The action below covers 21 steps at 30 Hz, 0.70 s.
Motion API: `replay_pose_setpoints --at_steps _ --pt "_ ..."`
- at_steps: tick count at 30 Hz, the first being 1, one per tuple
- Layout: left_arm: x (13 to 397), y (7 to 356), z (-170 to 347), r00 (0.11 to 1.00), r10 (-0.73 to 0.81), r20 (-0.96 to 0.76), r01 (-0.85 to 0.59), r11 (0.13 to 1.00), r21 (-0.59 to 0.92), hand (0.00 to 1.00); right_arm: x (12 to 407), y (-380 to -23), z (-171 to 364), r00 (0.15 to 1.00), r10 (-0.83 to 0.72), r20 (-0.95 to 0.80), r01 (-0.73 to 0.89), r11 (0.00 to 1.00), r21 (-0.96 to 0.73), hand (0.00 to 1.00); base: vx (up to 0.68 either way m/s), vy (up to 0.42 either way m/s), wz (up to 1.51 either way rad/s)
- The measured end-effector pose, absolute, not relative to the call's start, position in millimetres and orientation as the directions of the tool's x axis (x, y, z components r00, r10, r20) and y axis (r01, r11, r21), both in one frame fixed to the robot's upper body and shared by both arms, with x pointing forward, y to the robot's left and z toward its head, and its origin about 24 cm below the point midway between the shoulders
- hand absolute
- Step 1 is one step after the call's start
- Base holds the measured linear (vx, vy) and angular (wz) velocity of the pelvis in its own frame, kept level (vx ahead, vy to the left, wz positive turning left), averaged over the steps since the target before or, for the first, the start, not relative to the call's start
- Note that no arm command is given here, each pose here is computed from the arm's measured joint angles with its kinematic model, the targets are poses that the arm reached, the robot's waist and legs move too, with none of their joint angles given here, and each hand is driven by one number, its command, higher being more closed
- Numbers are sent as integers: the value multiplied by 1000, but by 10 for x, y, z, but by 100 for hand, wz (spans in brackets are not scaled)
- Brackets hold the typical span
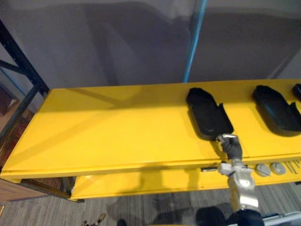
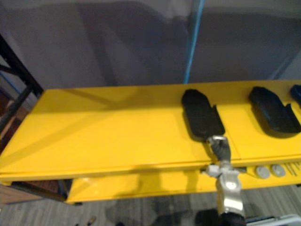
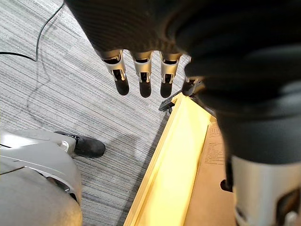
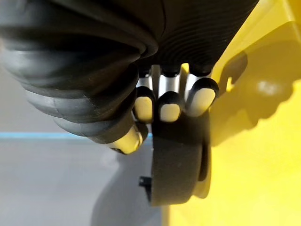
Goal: Walk over and take plastic housings, then place them on the shelf
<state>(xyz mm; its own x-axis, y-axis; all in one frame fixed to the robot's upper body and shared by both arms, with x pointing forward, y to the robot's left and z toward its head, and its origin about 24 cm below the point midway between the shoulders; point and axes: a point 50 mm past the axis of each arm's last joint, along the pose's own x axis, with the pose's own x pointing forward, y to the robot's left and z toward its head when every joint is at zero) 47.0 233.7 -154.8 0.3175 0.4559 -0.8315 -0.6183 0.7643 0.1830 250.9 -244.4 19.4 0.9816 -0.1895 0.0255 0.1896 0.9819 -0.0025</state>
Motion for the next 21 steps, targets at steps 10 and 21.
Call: replay_pose_setpoints --at_steps 10,21 --pt "493 2308 -1550 331 444 -833 -598 781 179 0 2602 -2443 224 974 -223 34 223 975 6 100 6 -1 3" --pt "496 2298 -1552 334 440 -834 -594 785 177 0 2675 -2444 233 968 -249 33 249 968 15 100 2 -1 5"
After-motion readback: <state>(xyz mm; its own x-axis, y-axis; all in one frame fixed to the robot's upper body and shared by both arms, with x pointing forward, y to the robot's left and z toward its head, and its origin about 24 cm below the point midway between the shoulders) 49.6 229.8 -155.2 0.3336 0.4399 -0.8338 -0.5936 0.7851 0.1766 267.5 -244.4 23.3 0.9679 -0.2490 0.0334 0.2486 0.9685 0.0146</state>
